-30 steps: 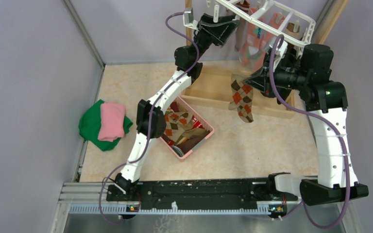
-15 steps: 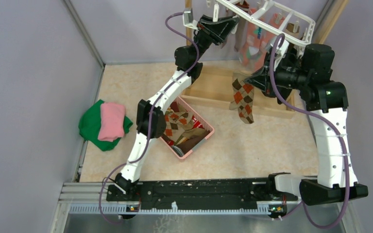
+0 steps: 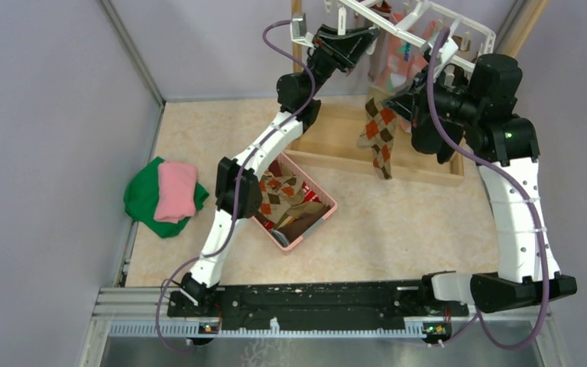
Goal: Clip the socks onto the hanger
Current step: Open the clamp at the hanger, then clamp the sock onto the hanger.
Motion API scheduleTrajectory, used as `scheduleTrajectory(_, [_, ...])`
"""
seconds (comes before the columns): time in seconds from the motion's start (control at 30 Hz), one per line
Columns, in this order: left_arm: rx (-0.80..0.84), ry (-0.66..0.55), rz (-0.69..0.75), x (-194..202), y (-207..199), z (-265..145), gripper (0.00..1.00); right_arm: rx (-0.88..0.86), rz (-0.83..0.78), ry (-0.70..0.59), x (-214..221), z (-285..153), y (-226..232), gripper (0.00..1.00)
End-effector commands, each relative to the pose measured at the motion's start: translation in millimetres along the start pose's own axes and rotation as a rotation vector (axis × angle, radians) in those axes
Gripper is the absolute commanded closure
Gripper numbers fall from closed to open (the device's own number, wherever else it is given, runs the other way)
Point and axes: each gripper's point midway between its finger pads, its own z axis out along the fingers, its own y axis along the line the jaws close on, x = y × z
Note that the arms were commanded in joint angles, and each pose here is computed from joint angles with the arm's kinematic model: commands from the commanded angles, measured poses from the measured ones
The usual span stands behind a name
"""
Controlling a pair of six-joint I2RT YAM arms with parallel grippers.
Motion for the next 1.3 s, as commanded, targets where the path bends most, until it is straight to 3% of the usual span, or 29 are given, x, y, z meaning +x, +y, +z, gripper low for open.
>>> scheduleTrajectory(0.0, [0.092, -0.045, 0.023, -26, -43, 16, 0.92, 0.088, 0.010, -0.098, -37, 10, -11, 1.00])
scheduleTrajectory(0.53, [0.097, -0.052, 0.010, -27, -44, 15, 0.93, 0.136, 0.056, -0.186, -69, 38, -28, 1.00])
scheduleTrajectory(1.27, [0.099, -0.056, 0.001, -26, -44, 15, 0.93, 0.144, 0.094, -0.207, -74, 46, -34, 1.00])
